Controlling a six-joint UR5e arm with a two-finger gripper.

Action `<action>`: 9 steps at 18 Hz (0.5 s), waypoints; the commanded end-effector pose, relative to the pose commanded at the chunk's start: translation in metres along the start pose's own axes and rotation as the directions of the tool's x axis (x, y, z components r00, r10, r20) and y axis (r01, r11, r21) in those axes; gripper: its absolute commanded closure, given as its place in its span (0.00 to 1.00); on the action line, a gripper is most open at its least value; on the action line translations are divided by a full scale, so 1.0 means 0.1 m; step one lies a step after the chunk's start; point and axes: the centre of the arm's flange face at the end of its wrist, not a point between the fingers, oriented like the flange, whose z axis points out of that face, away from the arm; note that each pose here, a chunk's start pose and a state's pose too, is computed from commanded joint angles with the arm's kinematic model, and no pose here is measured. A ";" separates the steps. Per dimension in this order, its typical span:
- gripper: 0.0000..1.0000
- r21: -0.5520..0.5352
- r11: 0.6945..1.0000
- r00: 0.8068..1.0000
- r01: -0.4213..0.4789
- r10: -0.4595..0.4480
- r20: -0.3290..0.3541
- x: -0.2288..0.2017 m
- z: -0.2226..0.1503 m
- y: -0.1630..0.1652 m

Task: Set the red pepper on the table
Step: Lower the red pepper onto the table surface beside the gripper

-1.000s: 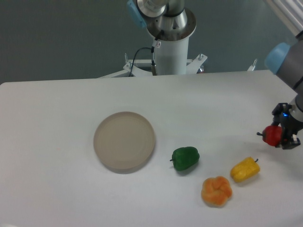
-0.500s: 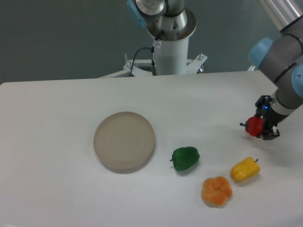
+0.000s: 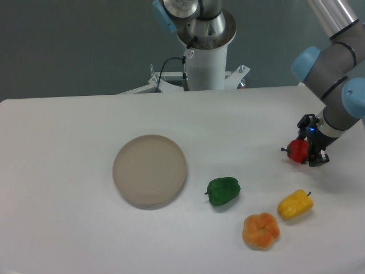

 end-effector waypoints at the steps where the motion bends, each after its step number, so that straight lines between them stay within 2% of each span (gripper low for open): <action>1: 0.64 0.005 1.000 1.000 0.001 -0.001 0.008 0.00 0.01 0.00; 9: 0.64 0.006 1.000 1.000 -0.005 0.005 0.018 -0.01 0.04 -0.02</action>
